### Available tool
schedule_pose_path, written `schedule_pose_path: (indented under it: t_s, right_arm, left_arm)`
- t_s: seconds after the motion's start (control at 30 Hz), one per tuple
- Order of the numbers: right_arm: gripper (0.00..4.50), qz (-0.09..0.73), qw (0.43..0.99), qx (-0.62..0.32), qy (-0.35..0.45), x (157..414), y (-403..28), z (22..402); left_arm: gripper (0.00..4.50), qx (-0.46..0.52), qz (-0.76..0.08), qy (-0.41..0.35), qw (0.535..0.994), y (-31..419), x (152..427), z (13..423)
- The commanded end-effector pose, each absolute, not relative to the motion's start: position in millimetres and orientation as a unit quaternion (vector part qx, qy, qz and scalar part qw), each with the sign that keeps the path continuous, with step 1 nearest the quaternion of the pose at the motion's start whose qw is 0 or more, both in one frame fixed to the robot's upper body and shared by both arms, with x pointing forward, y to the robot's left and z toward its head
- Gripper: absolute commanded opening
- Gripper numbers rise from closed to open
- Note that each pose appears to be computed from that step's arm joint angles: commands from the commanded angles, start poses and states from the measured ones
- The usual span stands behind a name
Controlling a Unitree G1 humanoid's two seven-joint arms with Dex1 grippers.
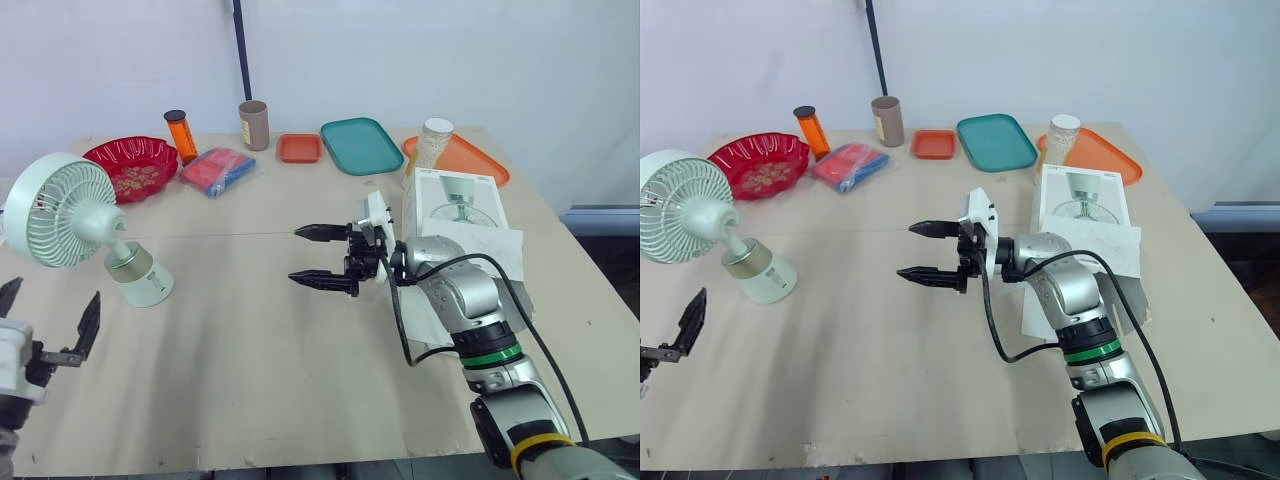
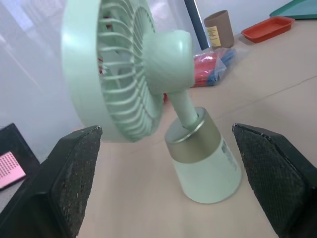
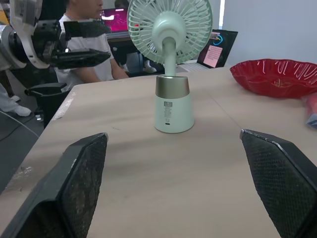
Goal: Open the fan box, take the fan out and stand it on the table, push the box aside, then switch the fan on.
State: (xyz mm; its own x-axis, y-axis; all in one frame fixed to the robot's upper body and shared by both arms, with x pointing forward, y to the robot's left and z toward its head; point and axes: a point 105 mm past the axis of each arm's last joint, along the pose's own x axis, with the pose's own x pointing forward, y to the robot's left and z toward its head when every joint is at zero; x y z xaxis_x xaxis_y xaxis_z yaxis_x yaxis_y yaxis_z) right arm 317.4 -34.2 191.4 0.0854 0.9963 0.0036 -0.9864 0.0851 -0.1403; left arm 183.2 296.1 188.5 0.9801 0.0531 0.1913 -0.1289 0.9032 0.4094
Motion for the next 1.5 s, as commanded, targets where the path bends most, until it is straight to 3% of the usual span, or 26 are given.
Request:
schedule_pose_path:
  t_s: [0.03,0.87,1.03,1.13,1.5]
  right_arm:
    - [4.37,0.678,0.728,-0.064,-0.071,315,-33,202]
    - [4.37,0.656,0.748,-0.078,-0.070,314,-40,198]
    - [4.50,0.650,0.752,-0.081,-0.069,314,-42,197]
    - [4.50,0.648,0.754,-0.083,-0.069,314,-43,197]
    - [4.50,0.646,0.756,-0.084,-0.069,314,-43,196]
  left_arm:
    - [4.50,0.237,0.060,-0.104,0.964,307,183,203]
    - [4.50,0.225,0.035,-0.119,0.966,332,232,214]
    - [3.17,0.212,0.016,-0.127,0.969,326,237,214]
    - [2.06,0.207,0.008,-0.126,0.970,324,238,212]
    - [1.97,0.141,-0.015,-0.121,0.982,316,238,205]
